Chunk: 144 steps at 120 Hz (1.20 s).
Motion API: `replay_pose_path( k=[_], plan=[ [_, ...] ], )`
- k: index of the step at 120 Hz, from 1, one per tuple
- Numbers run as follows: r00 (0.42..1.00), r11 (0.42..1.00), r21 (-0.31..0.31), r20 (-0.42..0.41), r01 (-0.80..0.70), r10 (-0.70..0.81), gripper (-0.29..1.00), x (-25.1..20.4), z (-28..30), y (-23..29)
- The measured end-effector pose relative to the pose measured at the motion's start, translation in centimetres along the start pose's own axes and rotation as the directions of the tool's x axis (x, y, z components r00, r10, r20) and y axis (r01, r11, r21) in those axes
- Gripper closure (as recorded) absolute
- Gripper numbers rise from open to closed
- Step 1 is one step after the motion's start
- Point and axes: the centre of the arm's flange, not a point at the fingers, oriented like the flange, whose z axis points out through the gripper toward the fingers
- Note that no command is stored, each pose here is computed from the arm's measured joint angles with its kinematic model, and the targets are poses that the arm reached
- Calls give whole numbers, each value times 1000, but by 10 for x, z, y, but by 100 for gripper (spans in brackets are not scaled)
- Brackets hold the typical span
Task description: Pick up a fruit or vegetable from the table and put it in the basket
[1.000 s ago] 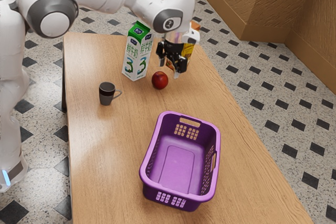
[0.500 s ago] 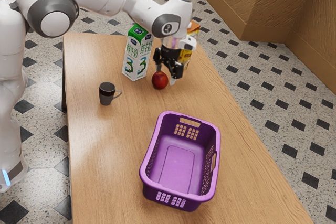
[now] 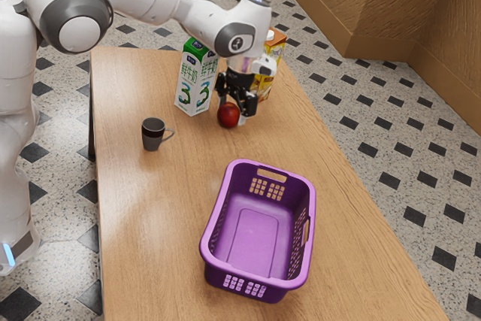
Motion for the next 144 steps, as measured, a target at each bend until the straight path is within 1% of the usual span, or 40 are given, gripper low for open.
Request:
replay_pose_path(
  k=[60,98,119,144],
  plan=[
    [1000,1000,-7,13,-7,7,0,-4,4,0],
    [1000,1000,-27,11,-11,12,0,-4,2,7],
    [1000,1000,-30,14,-4,5,0,-4,3,3],
    [999,999,-32,40,0,1,0,-8,8,0]
  ],
)
